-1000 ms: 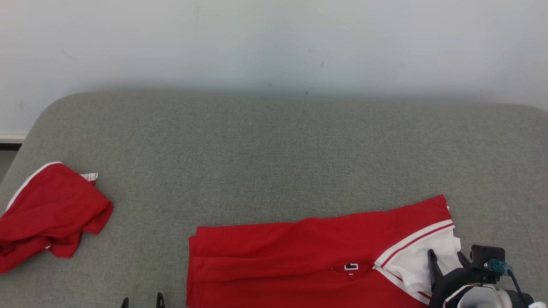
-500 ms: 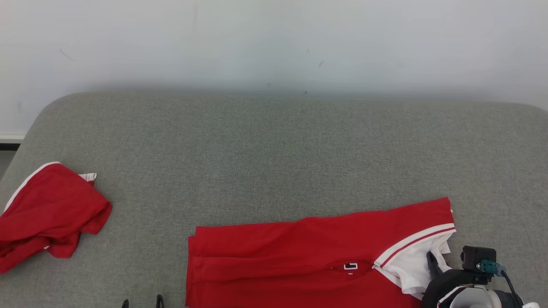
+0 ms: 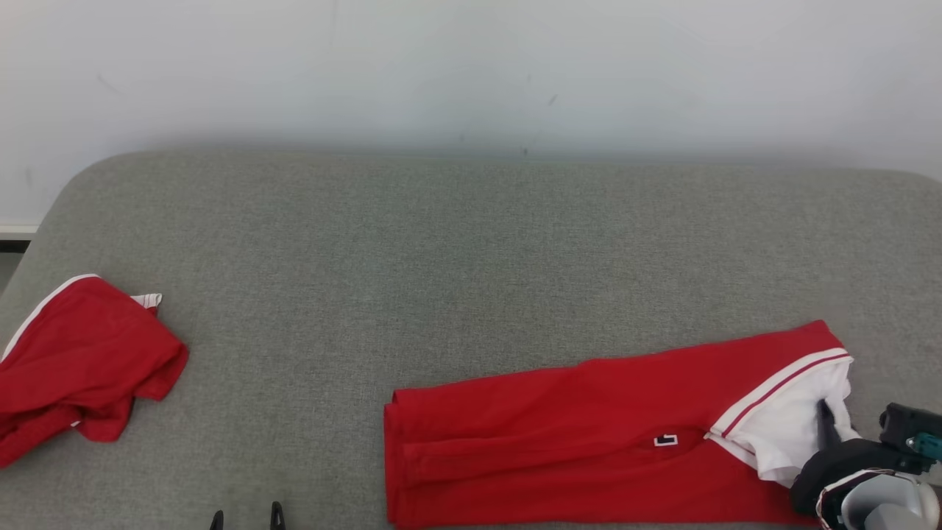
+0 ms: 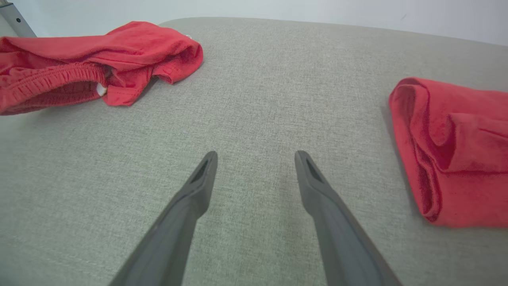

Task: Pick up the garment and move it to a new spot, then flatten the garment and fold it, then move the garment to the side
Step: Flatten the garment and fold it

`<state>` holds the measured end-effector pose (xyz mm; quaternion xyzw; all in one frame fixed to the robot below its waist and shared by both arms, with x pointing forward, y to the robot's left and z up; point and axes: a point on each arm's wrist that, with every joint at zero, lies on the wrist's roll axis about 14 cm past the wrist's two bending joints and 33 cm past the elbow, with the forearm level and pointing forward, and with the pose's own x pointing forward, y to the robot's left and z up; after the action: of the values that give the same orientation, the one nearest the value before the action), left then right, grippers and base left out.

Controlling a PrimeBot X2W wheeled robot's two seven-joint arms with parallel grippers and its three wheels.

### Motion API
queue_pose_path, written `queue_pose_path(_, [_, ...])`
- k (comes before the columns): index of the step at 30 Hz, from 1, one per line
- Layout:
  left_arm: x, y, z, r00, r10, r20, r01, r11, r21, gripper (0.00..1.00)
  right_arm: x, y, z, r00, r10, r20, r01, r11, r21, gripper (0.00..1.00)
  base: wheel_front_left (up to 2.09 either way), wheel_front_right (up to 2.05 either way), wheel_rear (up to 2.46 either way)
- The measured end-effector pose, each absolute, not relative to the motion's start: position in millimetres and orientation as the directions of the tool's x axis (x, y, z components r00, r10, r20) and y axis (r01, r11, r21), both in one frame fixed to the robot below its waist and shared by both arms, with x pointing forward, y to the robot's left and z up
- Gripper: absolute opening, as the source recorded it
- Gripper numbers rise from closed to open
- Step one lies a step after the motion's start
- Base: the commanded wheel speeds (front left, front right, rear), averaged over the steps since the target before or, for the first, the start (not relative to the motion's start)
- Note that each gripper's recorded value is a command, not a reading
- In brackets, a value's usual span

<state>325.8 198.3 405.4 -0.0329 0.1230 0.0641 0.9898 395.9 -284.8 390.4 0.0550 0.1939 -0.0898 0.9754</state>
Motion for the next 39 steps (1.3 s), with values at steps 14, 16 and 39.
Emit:
queue_pose_path(14, [332,178,408,0.970,0.050,-0.239,-0.066,0.996,-0.060,1.00,404,-241,425,0.970,-0.070,-0.231,0.096,0.990,0.105,0.00,0.00,0.00,0.00])
queue_pose_path(16, [332,177,409,0.971,0.047,-0.236,-0.063,0.996,-0.059,1.00,405,-224,428,0.977,-0.023,-0.214,0.048,0.993,0.109,0.00,0.00,0.00,0.00])
queue_pose_path(39, [310,198,409,0.964,0.114,-0.239,-0.128,0.991,-0.045,1.00,377,13,425,0.760,0.611,-0.219,-0.566,0.789,0.239,0.00,0.00,0.00,0.00])
